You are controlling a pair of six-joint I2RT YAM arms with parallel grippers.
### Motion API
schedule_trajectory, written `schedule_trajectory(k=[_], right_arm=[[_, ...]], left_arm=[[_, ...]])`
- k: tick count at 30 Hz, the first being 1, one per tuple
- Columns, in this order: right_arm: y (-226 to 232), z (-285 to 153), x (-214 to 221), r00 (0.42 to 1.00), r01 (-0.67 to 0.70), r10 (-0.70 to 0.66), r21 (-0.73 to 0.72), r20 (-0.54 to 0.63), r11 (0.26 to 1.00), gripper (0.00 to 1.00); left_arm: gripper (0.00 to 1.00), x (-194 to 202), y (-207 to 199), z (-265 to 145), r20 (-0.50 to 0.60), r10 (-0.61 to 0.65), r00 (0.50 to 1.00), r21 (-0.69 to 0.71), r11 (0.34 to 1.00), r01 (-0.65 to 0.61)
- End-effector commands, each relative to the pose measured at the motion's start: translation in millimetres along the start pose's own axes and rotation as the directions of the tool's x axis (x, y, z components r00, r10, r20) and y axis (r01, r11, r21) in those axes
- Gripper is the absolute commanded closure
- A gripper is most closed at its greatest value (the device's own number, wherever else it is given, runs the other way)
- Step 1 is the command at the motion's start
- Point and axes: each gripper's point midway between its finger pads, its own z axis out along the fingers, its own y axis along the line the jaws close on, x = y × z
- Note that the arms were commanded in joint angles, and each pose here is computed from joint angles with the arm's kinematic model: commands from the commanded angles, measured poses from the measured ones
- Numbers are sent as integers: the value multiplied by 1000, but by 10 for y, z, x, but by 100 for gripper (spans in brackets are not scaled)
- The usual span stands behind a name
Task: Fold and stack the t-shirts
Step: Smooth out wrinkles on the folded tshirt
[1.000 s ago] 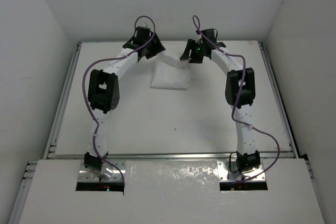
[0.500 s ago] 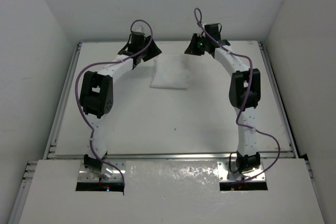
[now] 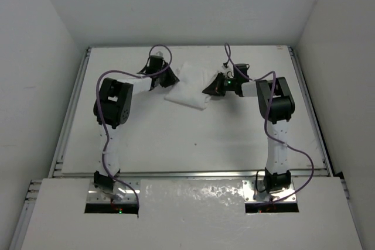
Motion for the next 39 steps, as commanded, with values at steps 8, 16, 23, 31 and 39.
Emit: schedule_trajectory(k=[8,16,23,31,39], right_arm=[[399,14,-457,991,130,-130,-116,10,985,97],[305,-90,-569,993,105,-107,-44,-52,993,97],[1197,-719,-704,958,279,-274,-49,88,959,87],[1905,-1478,-543,848,461,-481,136,223,877,2],[1642,-2619,446,725,407,-633,573,272,711,1]], left_arm=[[80,771,-29,-219,-76,-34,996,-19,999,33],[83,1134,48,-374,-102,-55,993,-95,994,46],[51,422,-30,-743,68,-43,997,-118,992,51],[26,-320,-636,-1444,225,47,973,-59,998,-34],[22,-529,-288,-3062,421,134,897,-310,951,3]])
